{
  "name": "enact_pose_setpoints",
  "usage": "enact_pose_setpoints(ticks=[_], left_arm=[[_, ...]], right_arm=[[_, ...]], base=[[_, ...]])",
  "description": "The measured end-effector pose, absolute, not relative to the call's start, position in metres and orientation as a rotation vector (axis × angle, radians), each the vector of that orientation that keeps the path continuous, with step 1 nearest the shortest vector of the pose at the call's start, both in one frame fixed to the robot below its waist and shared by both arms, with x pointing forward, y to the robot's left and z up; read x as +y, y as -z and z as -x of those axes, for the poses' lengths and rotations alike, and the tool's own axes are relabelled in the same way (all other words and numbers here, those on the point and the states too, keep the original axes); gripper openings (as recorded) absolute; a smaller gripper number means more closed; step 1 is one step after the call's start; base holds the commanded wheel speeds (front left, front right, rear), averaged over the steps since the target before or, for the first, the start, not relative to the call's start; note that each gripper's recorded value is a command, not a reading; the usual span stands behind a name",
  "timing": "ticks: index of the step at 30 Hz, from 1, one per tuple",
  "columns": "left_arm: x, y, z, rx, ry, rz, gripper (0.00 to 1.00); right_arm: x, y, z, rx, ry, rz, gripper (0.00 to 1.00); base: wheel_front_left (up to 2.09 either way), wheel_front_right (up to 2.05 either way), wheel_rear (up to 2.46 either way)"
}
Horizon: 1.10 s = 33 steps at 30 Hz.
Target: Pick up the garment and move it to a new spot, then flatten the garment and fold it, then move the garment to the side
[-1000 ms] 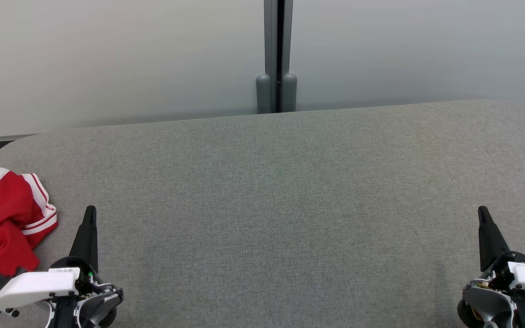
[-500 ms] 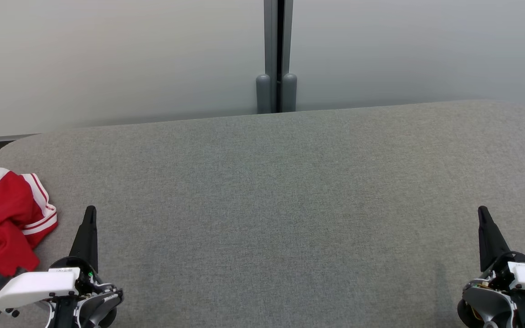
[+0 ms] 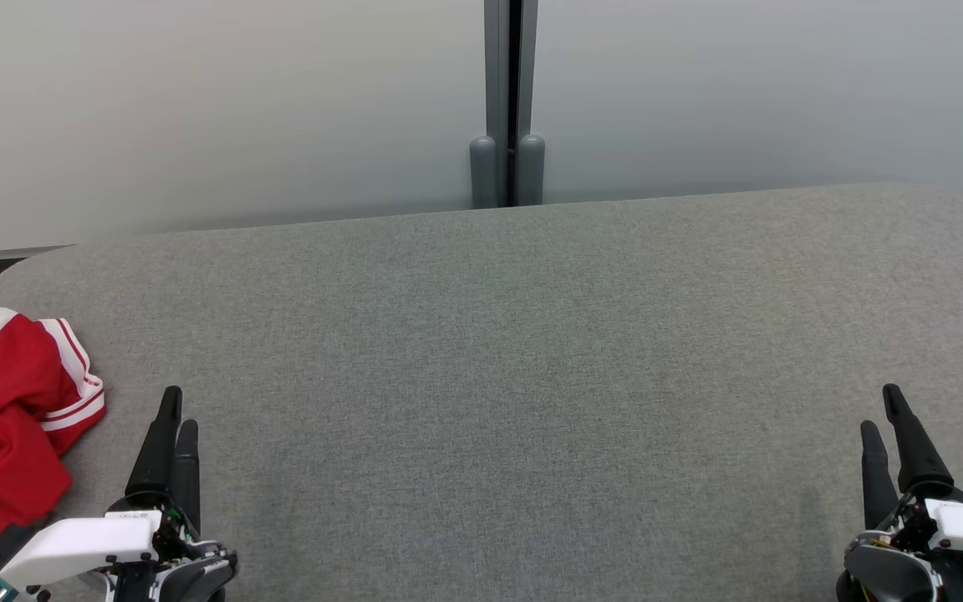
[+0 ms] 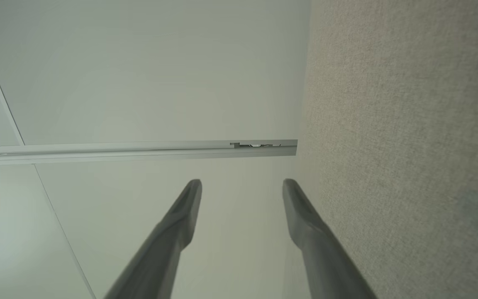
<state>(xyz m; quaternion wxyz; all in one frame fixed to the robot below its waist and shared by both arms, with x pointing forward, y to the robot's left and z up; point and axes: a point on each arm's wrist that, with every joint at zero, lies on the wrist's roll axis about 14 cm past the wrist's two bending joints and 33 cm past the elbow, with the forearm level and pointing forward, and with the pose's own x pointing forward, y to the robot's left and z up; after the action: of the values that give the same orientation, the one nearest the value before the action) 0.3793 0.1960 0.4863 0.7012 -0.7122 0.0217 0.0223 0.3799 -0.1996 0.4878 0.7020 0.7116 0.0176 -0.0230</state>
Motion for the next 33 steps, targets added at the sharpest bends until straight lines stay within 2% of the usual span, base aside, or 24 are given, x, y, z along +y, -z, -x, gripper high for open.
enact_pose_setpoints(ticks=[13, 33], left_arm=[[0.187, -0.496, -0.385, 0.032, -0.028, 1.471, 1.00], [0.185, -0.528, -0.388, -0.061, 0.028, 1.014, 1.00]], right_arm=[[-0.205, -0.498, -0.382, -0.001, 0.051, -1.469, 1.00], [-0.206, -0.515, -0.385, -0.019, -0.006, -0.999, 1.00]], base=[[0.00, 0.00, 0.00], [0.00, 0.00, 0.00]])
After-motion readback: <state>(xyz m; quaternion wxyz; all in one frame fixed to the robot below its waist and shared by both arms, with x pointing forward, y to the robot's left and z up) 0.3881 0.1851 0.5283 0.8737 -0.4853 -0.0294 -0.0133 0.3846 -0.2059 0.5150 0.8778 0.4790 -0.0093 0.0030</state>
